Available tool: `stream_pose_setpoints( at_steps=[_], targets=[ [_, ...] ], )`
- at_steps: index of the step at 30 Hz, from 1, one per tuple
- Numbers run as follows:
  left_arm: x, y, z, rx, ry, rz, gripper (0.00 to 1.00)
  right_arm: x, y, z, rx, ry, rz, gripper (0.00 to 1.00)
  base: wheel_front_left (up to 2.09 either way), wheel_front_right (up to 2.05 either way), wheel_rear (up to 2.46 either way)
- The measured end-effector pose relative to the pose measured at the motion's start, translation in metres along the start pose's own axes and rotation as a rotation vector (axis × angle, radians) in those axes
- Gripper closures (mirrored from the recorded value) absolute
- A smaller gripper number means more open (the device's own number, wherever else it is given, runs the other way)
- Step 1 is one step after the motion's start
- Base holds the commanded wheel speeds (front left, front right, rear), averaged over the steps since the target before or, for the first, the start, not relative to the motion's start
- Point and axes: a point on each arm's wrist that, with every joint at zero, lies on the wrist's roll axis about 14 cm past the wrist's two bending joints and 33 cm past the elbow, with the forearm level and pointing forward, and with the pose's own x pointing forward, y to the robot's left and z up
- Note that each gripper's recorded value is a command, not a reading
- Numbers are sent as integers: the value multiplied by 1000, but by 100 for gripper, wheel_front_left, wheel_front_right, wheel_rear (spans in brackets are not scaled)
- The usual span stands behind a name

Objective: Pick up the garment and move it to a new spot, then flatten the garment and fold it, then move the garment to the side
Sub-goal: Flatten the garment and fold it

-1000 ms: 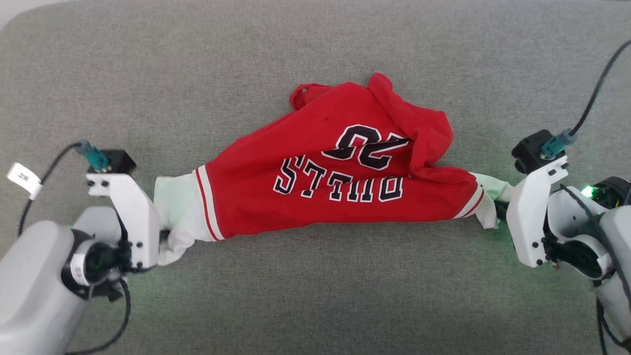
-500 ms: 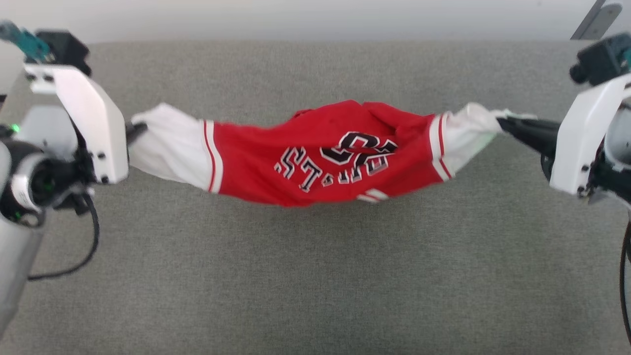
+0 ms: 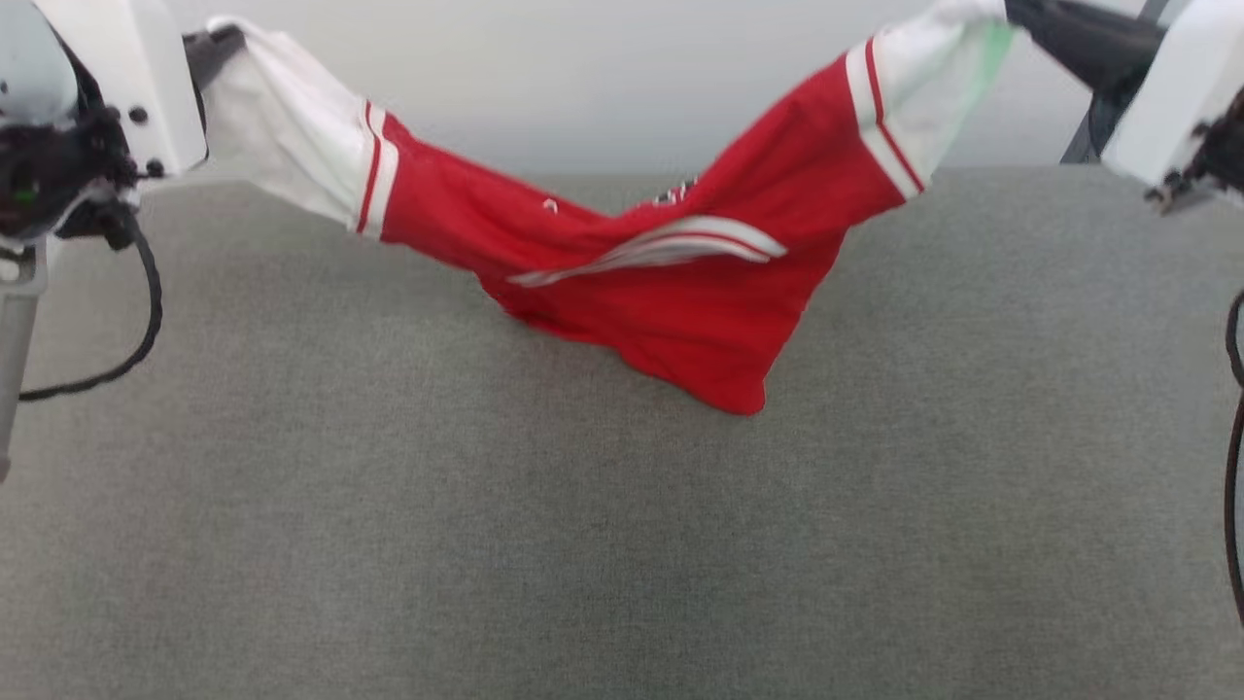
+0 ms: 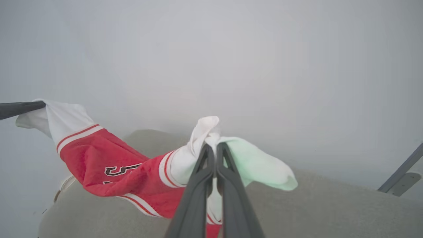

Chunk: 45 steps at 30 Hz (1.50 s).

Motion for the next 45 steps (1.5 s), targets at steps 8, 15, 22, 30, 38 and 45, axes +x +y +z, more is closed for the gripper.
stream_pose_setpoints(
  at_steps=[8,15,22,30,38,45],
  targets=[
    [-26,-12,53,22,-154,-13,100,-20,18,68,-26,-205,-17,100,0,0,0],
    [-31,-16,73,44,-203,-5,100,-24,16,90,-69,-267,-66,100,0,0,0],
    [-9,-19,87,51,-254,-10,100,-4,-1,96,-75,-309,-118,100,0,0,0],
    [51,-11,108,38,-342,0,100,54,-32,95,-98,-377,-178,100,0,0,0],
    [118,3,136,77,-536,46,100,112,-76,93,-197,-557,-253,100,0,0,0],
    [154,11,134,102,-706,48,100,152,-96,61,-314,-559,-275,100,0,0,0]
  ],
)
